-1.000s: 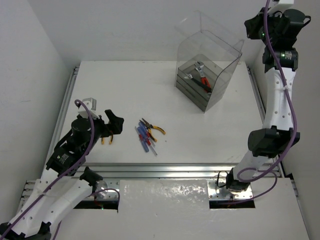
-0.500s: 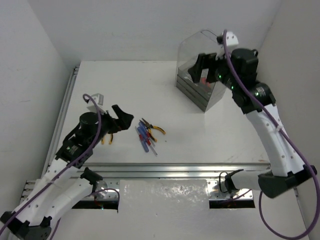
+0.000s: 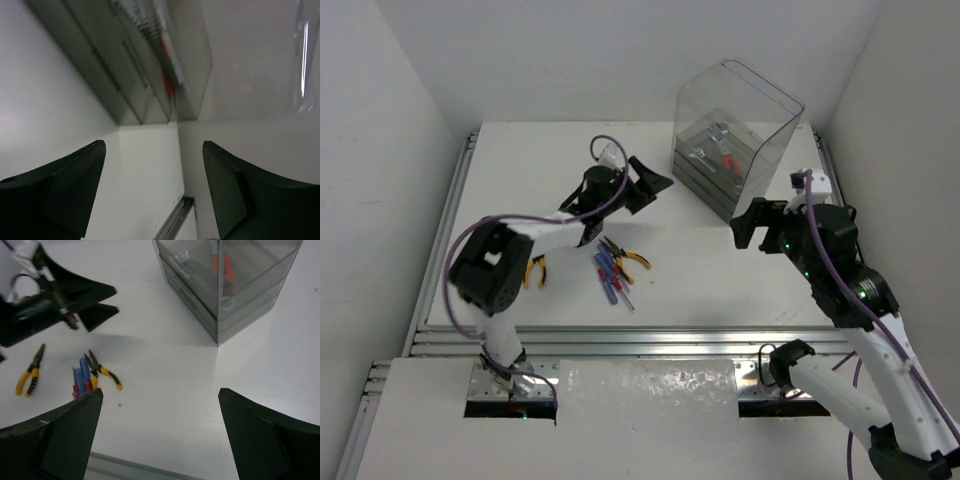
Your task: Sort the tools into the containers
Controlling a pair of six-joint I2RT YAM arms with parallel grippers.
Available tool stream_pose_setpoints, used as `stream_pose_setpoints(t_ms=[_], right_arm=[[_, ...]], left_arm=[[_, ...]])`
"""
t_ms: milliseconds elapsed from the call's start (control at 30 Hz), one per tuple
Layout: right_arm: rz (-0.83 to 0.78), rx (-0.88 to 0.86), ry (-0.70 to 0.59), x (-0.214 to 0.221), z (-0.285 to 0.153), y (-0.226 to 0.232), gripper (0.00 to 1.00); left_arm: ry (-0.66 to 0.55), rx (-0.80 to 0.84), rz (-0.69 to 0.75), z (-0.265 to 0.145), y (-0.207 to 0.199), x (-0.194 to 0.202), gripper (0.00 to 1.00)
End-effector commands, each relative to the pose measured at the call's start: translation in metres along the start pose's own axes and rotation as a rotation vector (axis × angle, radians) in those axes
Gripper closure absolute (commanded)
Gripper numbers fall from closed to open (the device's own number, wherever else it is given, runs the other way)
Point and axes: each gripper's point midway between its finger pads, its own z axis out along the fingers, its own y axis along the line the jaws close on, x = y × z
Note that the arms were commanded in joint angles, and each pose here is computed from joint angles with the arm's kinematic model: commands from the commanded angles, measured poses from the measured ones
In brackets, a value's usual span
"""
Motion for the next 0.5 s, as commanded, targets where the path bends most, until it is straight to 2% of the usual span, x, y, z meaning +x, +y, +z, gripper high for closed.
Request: stream_pose_setpoints(t_ms=[0,33,67,100,167,200,233,267,467], right_arm=[[0.047,0.044,-0.104,-0.026,-0.021,-0.008,0.01],[0.046,0.062,-0.121,-0.030,-0.026,-0.012,0.01],[0.049,0.062,-0.128,-0.030,-0.030,-0.012,0.01],[0.048,0.044,-0.149,-0.033,-0.037,-0.011,0.01],[0.043,0.032,-0.162,-0.035,-0.043,-0.010,0.01],[0.039,0.019,-0.174,-0.036,-0.047,-0.008,0.01],[0.033,0.016,-0.171,-0.035,-0.049,-0.008,0.01],[0.035,0.010,-0.172,-0.035,-0.050,-0.008,0.01],[0.035,-0.071,-0.154,-0.030,-0.048,0.007,0.01]], left_arm=[[-0.052,0.212,-0.067,0.048,-0.053,-0.018,0.25],[-0.044,0.211,-0.079,0.060,-0.050,-0.015,0.27],[-0.055,0.258,-0.077,0.071,-0.064,-0.022,0.33],[-0.039,0.228,-0.106,0.089,-0.044,-0.013,0.38],[-0.044,0.258,-0.106,0.107,-0.054,-0.016,0.41],[-0.029,0.232,-0.118,0.121,-0.038,-0.007,0.49],[-0.035,0.257,-0.115,0.127,-0.048,-0.012,0.51],[-0.027,0.250,-0.120,0.135,-0.039,-0.006,0.55],[-0.042,0.234,-0.127,0.156,-0.033,-0.009,0.58]])
